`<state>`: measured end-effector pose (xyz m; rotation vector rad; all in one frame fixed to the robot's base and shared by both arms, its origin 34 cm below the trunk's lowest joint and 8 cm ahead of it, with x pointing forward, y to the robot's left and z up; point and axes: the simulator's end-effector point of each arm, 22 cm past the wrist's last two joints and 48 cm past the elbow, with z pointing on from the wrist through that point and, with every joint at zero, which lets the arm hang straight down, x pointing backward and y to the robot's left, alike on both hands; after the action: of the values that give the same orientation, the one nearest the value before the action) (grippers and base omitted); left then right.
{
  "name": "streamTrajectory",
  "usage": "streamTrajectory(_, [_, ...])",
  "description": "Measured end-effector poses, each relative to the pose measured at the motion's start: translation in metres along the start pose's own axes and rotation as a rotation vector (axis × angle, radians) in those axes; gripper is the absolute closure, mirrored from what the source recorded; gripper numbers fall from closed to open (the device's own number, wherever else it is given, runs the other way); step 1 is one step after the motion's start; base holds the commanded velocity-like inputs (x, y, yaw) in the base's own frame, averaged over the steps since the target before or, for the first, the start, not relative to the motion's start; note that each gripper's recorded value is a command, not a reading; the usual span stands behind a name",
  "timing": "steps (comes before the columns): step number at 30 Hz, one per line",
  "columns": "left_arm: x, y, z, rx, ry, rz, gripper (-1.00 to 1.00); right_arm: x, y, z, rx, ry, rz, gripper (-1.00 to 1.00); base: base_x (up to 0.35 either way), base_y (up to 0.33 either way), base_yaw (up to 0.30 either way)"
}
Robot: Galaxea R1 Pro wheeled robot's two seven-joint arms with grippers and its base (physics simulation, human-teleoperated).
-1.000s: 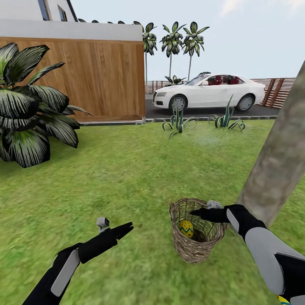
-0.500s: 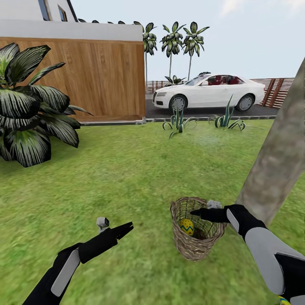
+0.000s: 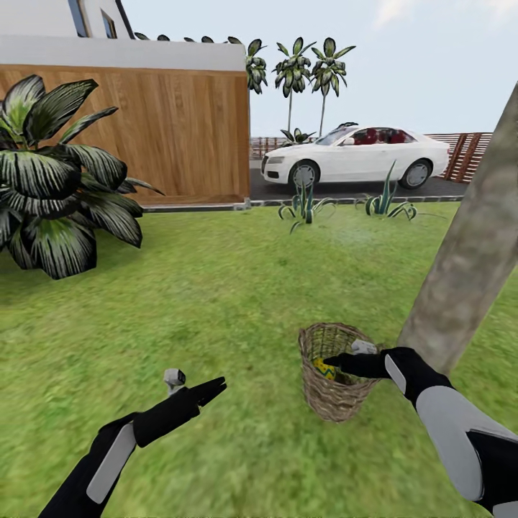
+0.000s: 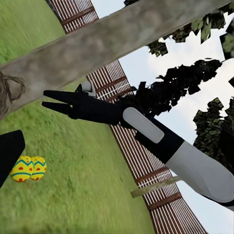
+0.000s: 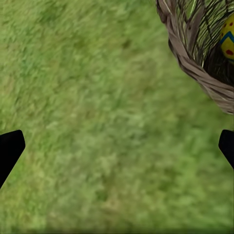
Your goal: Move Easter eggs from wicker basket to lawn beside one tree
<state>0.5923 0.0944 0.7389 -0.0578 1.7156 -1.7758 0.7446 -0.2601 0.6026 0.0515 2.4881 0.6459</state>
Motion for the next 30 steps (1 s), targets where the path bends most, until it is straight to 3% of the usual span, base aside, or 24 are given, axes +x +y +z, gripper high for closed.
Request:
streamTrajectory(21, [-0.0003,-0.0007,-0.0002,0.001,0.000,0.002,-1.00,-0.0001,0.0001,-0.0001,0.000,0.000,0.000,-1.00,-0.003,0.005,0.000])
streamTrajectory(30, [-0.0007,-0.0004,-0.0001,0.001,-0.003,0.009,-1.00,-0.0003,0.0001,-0.0001,-0.001,-0.002,-0.001,-1.00,0.000,0.245,0.000])
